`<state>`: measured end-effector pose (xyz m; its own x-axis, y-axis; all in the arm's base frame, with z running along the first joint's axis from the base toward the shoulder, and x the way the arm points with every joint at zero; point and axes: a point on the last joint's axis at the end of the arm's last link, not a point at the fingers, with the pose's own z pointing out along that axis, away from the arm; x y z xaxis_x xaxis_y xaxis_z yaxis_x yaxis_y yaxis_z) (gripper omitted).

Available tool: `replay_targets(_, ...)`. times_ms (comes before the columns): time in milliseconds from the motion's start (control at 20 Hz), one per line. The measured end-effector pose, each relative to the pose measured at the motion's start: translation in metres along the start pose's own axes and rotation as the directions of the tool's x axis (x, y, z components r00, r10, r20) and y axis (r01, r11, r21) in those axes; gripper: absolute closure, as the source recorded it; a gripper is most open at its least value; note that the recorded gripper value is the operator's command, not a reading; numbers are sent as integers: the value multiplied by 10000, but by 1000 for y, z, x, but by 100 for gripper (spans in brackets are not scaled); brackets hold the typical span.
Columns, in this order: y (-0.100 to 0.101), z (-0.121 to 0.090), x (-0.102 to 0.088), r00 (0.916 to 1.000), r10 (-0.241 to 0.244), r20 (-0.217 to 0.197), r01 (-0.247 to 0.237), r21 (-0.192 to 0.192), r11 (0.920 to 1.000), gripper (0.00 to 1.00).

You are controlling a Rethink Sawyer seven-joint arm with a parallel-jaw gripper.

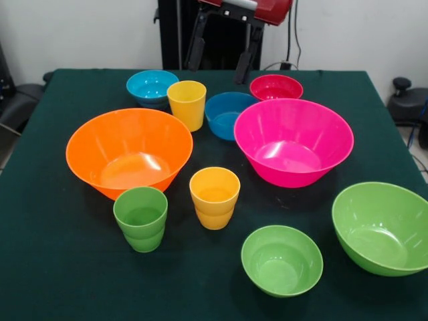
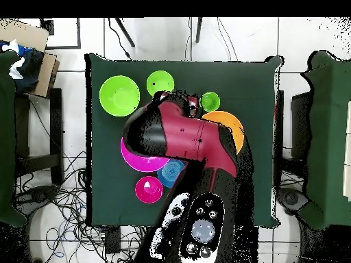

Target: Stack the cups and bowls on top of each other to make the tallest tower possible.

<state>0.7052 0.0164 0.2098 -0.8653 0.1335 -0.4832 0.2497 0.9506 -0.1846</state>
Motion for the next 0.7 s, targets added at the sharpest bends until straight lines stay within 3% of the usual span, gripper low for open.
replay_targets(450,10,14,-32,9984,-168,532,169,-6,9999,0)
replay_targets(700,14,21,-41,9975,-241,667,241,-4,9997,0)
